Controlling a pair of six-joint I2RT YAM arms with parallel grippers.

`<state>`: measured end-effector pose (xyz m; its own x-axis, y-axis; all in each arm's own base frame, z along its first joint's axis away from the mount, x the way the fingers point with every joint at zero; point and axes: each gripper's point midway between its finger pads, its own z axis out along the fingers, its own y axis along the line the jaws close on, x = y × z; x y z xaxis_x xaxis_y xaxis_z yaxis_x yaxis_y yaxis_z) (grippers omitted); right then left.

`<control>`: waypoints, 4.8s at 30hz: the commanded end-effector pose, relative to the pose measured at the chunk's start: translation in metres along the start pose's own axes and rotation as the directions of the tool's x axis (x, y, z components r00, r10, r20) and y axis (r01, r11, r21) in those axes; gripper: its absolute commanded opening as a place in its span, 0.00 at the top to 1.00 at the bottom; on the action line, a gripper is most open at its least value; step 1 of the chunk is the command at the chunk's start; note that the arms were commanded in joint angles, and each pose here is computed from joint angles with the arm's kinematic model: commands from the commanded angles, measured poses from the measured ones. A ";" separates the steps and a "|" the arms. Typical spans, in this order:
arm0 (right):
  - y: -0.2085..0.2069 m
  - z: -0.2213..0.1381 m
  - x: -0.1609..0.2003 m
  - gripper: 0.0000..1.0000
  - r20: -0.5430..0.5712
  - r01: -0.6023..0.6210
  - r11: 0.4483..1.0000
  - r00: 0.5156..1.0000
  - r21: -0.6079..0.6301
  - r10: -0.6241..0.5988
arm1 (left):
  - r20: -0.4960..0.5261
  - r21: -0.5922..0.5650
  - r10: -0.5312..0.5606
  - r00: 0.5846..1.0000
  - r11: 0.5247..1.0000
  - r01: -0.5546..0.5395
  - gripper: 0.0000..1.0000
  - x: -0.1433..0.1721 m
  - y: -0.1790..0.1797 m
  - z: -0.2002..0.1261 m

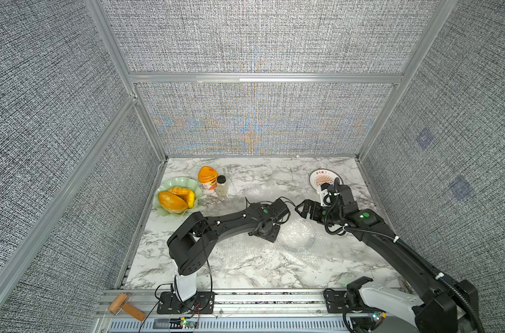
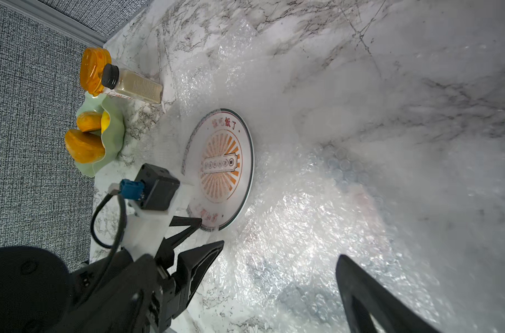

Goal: Unpack dinner plates from bubble wrap
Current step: Unwrap the bubble wrap.

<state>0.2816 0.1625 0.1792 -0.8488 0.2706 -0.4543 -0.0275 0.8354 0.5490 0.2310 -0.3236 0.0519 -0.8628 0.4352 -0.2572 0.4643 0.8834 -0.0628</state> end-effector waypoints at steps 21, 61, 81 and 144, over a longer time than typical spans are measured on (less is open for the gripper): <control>0.038 0.035 0.000 0.01 -0.089 0.080 0.988 0.992 -0.130 -0.091 | 0.210 -0.162 -0.310 0.927 0.924 0.346 1.00 0.019 0.071 -0.081; 0.021 0.143 0.046 0.47 -0.344 0.201 0.979 0.917 -0.041 -0.203 | 0.347 0.115 -0.408 0.845 0.912 0.393 0.29 0.028 0.143 -0.114; 0.006 0.163 0.057 0.64 -0.380 0.190 0.982 0.908 -0.005 -0.178 | 0.102 -0.033 -0.235 0.967 0.970 0.239 0.13 0.018 0.089 -0.037; 0.057 0.134 0.039 1.00 -0.282 0.174 0.975 0.937 -0.140 -0.208 | 0.109 -0.533 -0.279 0.954 0.794 0.293 0.33 -0.078 0.172 0.024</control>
<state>0.3132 0.2798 0.0908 -0.9417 -0.0697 -0.3293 -0.2459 0.8104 0.5317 0.3812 -0.2305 0.0311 -0.9306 0.1679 -0.3253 0.0538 0.9417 0.3322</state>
